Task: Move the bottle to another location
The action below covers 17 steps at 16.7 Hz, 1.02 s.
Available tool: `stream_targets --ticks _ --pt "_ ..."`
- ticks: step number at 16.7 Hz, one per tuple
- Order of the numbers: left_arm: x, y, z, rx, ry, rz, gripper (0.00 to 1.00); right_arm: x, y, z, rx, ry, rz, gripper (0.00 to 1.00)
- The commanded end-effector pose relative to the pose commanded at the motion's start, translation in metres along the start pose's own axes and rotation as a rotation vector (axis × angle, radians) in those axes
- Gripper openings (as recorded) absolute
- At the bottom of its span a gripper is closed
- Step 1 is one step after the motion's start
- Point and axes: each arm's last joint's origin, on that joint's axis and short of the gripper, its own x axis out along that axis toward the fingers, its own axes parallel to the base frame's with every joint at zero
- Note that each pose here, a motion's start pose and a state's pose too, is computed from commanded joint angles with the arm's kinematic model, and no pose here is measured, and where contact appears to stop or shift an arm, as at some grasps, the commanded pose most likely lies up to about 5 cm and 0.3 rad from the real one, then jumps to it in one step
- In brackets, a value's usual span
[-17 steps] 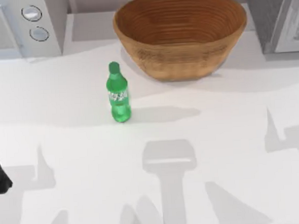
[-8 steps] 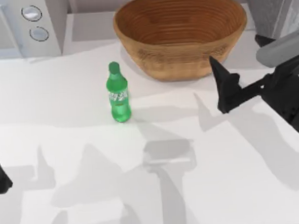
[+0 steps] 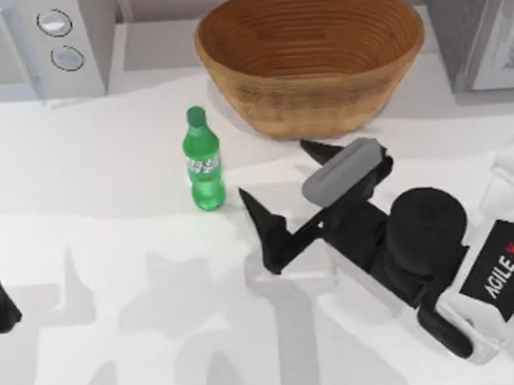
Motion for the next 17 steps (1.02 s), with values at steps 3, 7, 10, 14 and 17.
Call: stream_targets --ticks 3,7,10,14,17 --pt "0.0 0.0 0.0 0.0 0.0 0.0 1.0 0.007 0.014 -0.022 -0.004 -0.024 0.045 1.0" --pt "0.0 0.0 0.0 0.0 0.0 0.0 1.0 0.009 0.018 -0.027 -0.005 -0.032 0.056 1.0" --pt "0.0 0.0 0.0 0.0 0.0 0.0 1.0 0.008 0.016 -0.028 -0.005 -0.028 0.051 1.0" --pt "0.0 0.0 0.0 0.0 0.0 0.0 1.0 0.024 0.018 -0.029 -0.005 -0.029 0.056 1.0" --pt "0.0 0.0 0.0 0.0 0.0 0.0 1.0 0.057 0.021 -0.03 -0.005 -0.033 0.057 1.0"
